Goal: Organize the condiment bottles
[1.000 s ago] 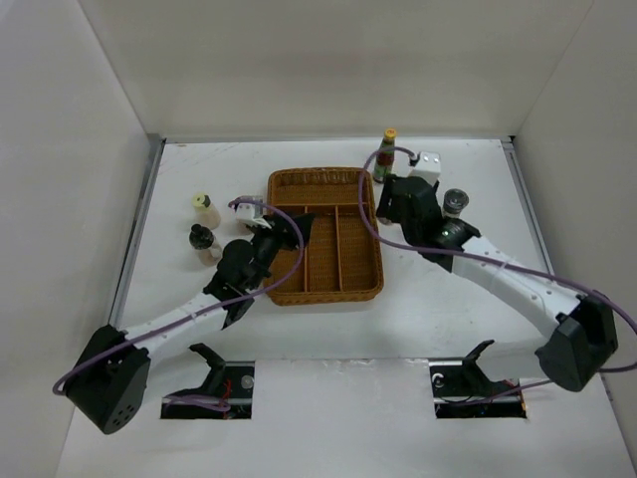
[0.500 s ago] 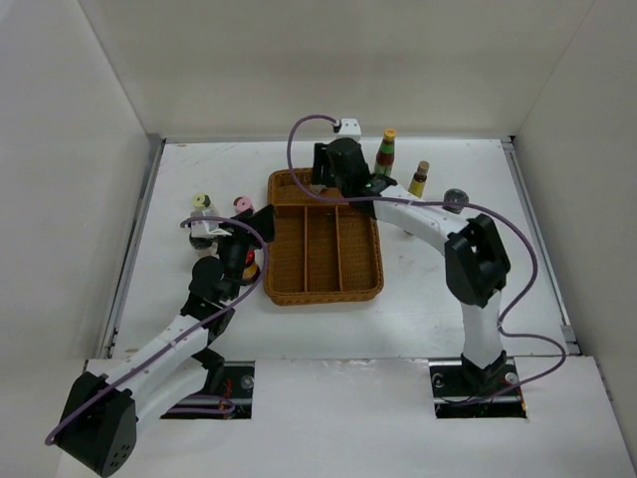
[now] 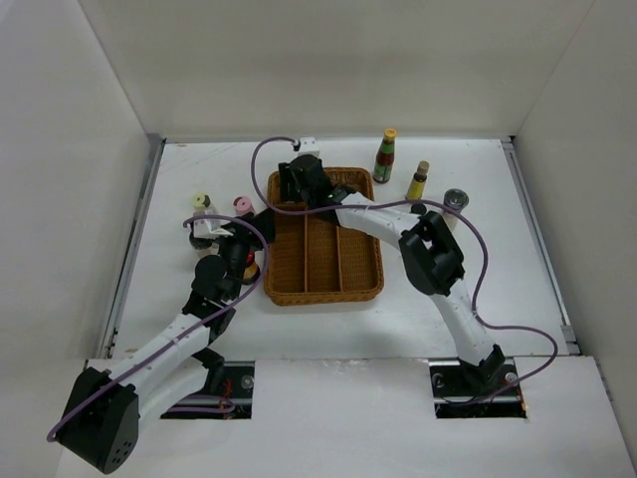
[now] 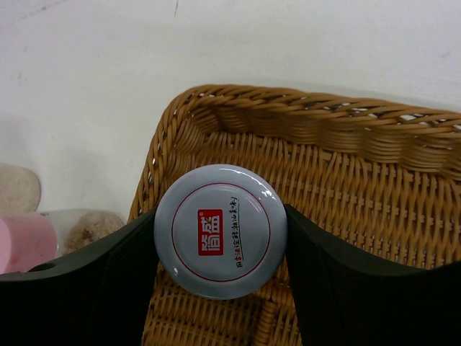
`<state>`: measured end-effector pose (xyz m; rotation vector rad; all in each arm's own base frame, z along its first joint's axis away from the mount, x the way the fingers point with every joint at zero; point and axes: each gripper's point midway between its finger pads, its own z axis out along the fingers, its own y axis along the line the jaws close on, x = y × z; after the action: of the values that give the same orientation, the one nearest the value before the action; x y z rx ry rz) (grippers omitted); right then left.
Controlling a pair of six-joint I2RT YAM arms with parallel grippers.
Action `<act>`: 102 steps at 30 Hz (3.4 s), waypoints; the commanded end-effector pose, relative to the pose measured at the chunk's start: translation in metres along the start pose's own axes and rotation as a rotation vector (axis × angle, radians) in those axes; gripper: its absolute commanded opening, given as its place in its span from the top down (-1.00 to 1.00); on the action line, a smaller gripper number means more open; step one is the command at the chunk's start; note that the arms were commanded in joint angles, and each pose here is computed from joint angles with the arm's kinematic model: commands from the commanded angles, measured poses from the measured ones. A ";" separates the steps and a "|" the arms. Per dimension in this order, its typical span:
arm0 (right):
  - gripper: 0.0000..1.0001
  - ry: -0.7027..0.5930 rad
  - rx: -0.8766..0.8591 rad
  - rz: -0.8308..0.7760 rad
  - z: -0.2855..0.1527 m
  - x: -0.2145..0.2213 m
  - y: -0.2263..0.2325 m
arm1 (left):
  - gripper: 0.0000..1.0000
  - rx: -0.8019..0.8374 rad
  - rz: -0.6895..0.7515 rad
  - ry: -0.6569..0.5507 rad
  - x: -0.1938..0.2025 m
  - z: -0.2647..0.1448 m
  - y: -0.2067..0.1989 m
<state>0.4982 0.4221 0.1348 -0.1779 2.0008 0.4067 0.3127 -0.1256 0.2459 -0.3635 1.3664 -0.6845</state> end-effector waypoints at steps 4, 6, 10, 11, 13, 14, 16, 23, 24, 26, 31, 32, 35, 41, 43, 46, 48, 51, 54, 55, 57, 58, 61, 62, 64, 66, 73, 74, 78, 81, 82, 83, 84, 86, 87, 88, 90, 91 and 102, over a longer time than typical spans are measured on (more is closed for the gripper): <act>-0.33 -0.170 -0.072 0.061 -0.012 -0.063 0.034 | -0.29 0.017 -0.024 -0.026 -0.006 0.000 -0.003; -0.41 -0.167 -0.072 0.060 -0.012 -0.061 0.034 | -0.29 0.015 -0.026 -0.023 -0.006 0.001 -0.002; -0.59 -0.171 -0.090 0.057 -0.019 -0.068 0.036 | -0.29 0.005 -0.025 -0.015 -0.001 0.002 0.001; -0.61 -0.175 -0.100 0.062 -0.024 -0.072 0.038 | -0.29 0.005 -0.026 -0.007 0.001 0.003 0.001; -0.64 -0.203 -0.127 0.088 -0.037 -0.091 0.036 | -0.29 0.008 -0.022 -0.005 0.002 0.003 0.000; -0.64 -0.221 -0.132 0.105 -0.043 -0.103 0.031 | -0.29 0.005 -0.024 -0.006 0.002 0.003 0.001; -0.61 -0.265 -0.147 0.129 -0.060 -0.128 0.020 | -0.29 0.000 -0.025 -0.004 0.002 0.004 0.003; 0.54 -0.377 -0.014 0.157 -0.101 -0.191 -0.081 | -0.30 0.005 -0.023 0.014 0.008 0.005 0.001; 0.57 -0.371 0.029 0.157 -0.102 -0.193 -0.101 | -0.30 0.008 -0.018 0.018 0.009 0.006 0.000; 0.51 -0.355 0.106 0.144 -0.103 -0.196 -0.133 | -0.30 0.002 -0.021 0.027 0.012 0.008 0.003; -0.28 -0.343 0.312 0.078 -0.098 -0.195 -0.203 | -0.32 0.007 -0.019 0.038 0.015 0.009 0.002; -0.32 -0.338 0.325 0.070 -0.095 -0.195 -0.210 | -0.32 0.008 -0.020 0.039 0.016 0.009 0.002; -0.41 -0.305 0.363 0.053 -0.082 -0.190 -0.235 | -0.32 0.012 -0.015 0.041 0.016 0.009 0.000; -0.41 -0.225 0.349 0.050 -0.064 -0.175 -0.251 | -0.33 0.008 -0.014 0.050 0.020 0.011 0.002; -0.41 -0.211 0.358 0.057 -0.061 -0.169 -0.255 | -0.33 0.002 -0.017 0.053 0.022 0.012 0.005; -0.36 -0.197 0.353 0.063 -0.056 -0.161 -0.256 | -0.34 0.009 -0.015 0.057 0.022 0.012 0.003; -0.31 -0.190 0.358 0.057 -0.051 -0.158 -0.259 | -0.34 0.005 -0.020 0.056 0.023 0.013 0.004; -0.24 -0.189 0.342 0.058 -0.047 -0.157 -0.257 | -0.34 0.017 -0.017 0.054 0.021 0.012 0.001; -0.18 -0.194 0.336 0.055 -0.043 -0.160 -0.257 | -0.34 0.012 -0.022 0.052 0.021 0.012 0.003; -0.17 -0.194 0.336 0.053 -0.041 -0.160 -0.257 | -0.34 0.014 -0.019 0.052 0.021 0.012 0.002; -0.14 -0.191 0.336 0.052 -0.039 -0.159 -0.257 | -0.34 0.014 -0.016 0.053 0.021 0.012 0.003; -0.08 -0.187 0.334 0.048 -0.038 -0.159 -0.255 | -0.34 0.011 -0.021 0.051 0.021 0.012 0.003; -0.06 -0.186 0.349 0.042 -0.039 -0.157 -0.257 | -0.34 0.013 -0.018 0.054 0.022 0.012 0.003; -0.10 -0.183 0.352 0.042 -0.039 -0.156 -0.258 | -0.34 0.014 -0.017 0.053 0.021 0.012 0.003; -0.19 -0.173 0.361 0.039 -0.037 -0.152 -0.260 | -0.34 0.007 -0.020 0.051 0.021 0.012 0.005; -0.18 -0.166 0.367 0.041 -0.037 -0.148 -0.263 | -0.34 0.011 -0.019 0.053 0.021 0.012 0.003; -0.03 -0.152 0.360 0.048 -0.033 -0.142 -0.263 | -0.34 0.004 -0.019 0.058 0.023 0.013 0.006; -0.06 -0.149 0.358 0.049 -0.031 -0.141 -0.263 | -0.34 -0.002 -0.020 0.058 0.024 0.013 0.007; -0.09 -0.129 0.359 0.047 -0.029 -0.133 -0.263 | -0.34 0.005 -0.021 0.057 0.023 0.012 0.006; 0.08 -0.134 0.364 0.049 -0.031 -0.134 -0.263 | -0.34 0.001 -0.023 0.056 0.023 0.012 0.007; 0.14 -0.143 0.364 0.050 -0.033 -0.136 -0.262 | -0.34 0.003 -0.023 0.056 0.023 0.013 0.006; 0.19 -0.162 0.361 0.054 -0.036 -0.141 -0.261 | -0.34 0.003 -0.022 0.057 0.023 0.013 0.006; 0.21 -0.181 0.360 0.053 -0.038 -0.146 -0.261 | -0.34 0.000 -0.023 0.058 0.024 0.013 0.007; 0.23 -0.225 0.371 0.044 -0.048 -0.161 -0.261 | -0.34 -0.001 -0.025 0.060 0.024 0.013 0.008; 0.24 -0.245 0.379 0.035 -0.053 -0.167 -0.262 | -0.34 0.002 -0.025 0.061 0.025 0.013 0.006; 0.25 -0.266 0.384 0.026 -0.058 -0.174 -0.260 | -0.34 0.003 -0.023 0.062 0.025 0.013 0.006; 0.28 -0.305 0.392 0.008 -0.068 -0.188 -0.256 | -0.34 0.001 -0.026 0.060 0.024 0.013 0.007; 0.30 -0.322 0.397 -0.001 -0.074 -0.194 -0.254 | -0.34 0.001 -0.026 0.060 0.024 0.013 0.007; 0.36 -0.418 0.399 -0.057 -0.118 -0.234 -0.229 | -0.34 0.006 -0.031 0.071 0.028 0.014 0.007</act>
<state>0.5832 0.1540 0.2210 0.0337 1.9041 -0.0553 0.3281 -0.1380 0.2028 -0.3598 1.4936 -0.6818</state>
